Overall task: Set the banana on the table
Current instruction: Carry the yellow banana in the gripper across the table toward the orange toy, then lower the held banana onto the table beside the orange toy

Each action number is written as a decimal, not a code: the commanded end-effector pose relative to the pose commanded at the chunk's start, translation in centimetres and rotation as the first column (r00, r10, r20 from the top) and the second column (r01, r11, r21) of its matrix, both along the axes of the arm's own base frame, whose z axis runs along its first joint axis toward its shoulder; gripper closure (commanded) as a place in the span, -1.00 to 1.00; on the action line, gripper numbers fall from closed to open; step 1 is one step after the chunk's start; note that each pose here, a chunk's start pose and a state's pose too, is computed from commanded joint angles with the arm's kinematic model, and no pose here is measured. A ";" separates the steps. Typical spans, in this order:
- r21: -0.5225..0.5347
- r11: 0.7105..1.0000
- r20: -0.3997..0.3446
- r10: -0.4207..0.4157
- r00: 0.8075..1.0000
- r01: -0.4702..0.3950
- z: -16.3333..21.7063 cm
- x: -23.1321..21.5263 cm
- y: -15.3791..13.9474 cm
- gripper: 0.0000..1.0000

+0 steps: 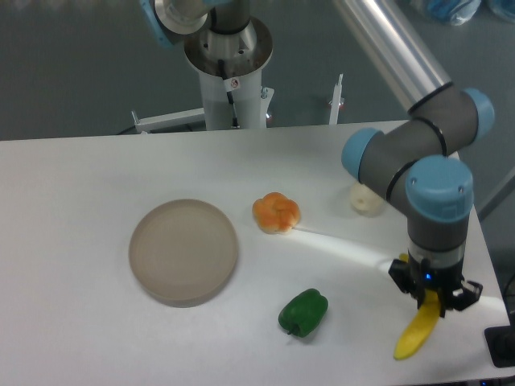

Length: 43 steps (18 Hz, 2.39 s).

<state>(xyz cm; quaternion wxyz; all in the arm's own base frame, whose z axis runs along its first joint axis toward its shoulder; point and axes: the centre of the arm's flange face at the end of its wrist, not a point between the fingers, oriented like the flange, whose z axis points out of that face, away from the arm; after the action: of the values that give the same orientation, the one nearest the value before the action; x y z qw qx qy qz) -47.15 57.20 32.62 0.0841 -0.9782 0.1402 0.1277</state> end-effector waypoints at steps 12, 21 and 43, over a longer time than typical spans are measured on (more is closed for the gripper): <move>-0.098 0.993 0.082 -0.062 0.995 0.070 -8.0 6.9 -7.5 0.29; -0.100 0.994 0.112 0.054 0.992 -0.043 -9.3 8.1 -6.9 0.29; -0.151 0.985 0.166 0.114 0.979 -0.089 -12.8 11.7 -7.0 0.26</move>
<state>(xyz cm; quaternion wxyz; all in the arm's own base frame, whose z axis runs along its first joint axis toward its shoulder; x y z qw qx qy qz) -35.47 50.22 19.86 0.0192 -0.9951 0.0908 0.0355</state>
